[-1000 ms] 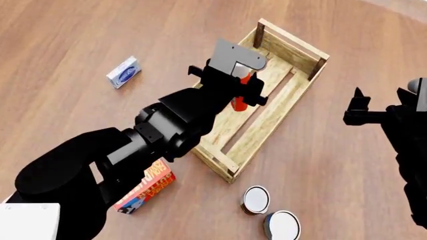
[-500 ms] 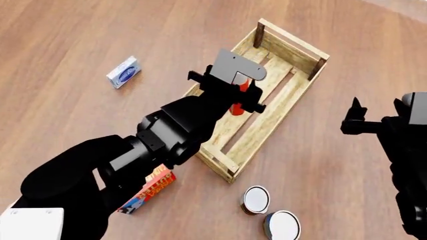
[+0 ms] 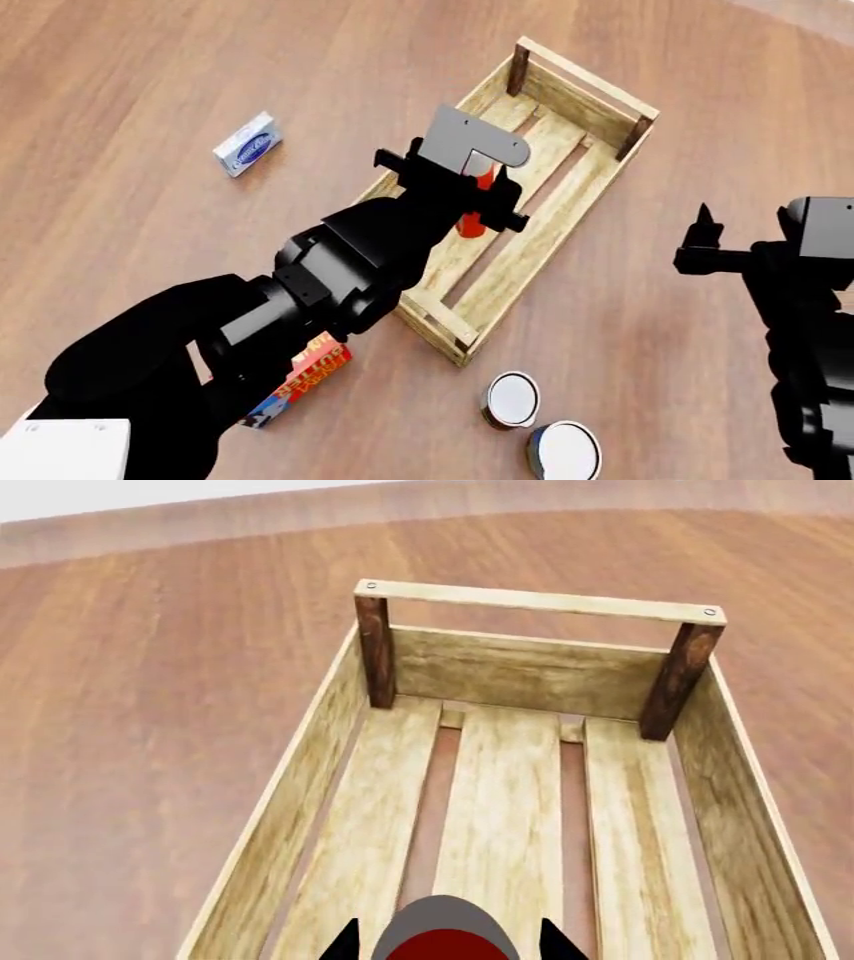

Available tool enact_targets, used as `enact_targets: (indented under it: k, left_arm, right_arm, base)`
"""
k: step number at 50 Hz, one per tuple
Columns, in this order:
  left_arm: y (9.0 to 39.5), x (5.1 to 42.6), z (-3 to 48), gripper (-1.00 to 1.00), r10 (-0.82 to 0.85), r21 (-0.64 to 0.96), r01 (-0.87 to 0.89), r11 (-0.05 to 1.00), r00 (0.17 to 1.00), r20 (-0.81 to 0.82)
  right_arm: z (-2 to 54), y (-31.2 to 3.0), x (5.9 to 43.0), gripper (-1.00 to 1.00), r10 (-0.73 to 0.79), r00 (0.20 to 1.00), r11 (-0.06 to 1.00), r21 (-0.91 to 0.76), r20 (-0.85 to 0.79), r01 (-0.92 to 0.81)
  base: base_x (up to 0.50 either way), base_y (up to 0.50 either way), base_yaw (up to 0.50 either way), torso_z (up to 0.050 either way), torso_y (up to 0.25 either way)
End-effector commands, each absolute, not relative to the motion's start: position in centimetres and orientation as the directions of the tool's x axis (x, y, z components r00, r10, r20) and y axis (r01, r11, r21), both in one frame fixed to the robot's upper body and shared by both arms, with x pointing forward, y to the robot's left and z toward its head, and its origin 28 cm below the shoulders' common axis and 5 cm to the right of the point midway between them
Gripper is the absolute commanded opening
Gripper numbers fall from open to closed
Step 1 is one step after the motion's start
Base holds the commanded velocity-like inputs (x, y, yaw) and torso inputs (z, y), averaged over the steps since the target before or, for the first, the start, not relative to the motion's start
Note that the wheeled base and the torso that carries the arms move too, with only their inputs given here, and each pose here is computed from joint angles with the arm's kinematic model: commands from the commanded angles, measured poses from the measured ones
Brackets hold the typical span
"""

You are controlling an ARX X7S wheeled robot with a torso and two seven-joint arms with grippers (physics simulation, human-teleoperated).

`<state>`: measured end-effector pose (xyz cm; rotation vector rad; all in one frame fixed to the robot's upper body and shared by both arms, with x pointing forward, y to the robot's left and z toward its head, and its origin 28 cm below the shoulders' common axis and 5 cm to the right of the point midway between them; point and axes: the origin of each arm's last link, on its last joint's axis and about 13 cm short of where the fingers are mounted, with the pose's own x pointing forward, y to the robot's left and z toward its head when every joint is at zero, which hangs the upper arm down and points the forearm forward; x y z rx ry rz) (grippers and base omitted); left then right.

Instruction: Pick up the ketchup, and put it in the wooden tray.

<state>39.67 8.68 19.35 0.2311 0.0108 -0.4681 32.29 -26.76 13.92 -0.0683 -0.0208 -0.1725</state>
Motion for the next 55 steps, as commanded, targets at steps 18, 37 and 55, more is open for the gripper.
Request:
enact_targets:
  k: [18, 37, 55]
  left_arm:
    - [8.6, 39.5, 18.9, 1.0, -0.453, 0.214, 0.459, 0.862, 0.888, -0.082]
    - [8.6, 39.5, 19.0, 1.0, -0.46, 0.217, 0.466, 0.858, 0.884, -0.083]
    - [8.4, 39.4, 19.3, 1.0, -0.482, 0.217, 0.491, 0.844, 0.871, -0.097]
  right_arm:
    - [13.6, -26.6, 32.0, 1.0, -0.176, 0.984, 0.982, -0.069, 0.026, 0.177]
    - [13.6, -26.4, 31.5, 1.0, -0.173, 0.984, 0.982, -0.07, 0.03, 0.175]
    - [14.2, -25.6, 30.4, 1.0, -0.169, 0.985, 0.983, -0.071, 0.039, 0.171]
  base:
    - [0.0, 0.0, 0.0, 0.0, 0.0]
    - [0.0, 0.0, 0.0, 0.0, 0.0]
    - [0.0, 0.0, 0.0, -0.005, 0.059]
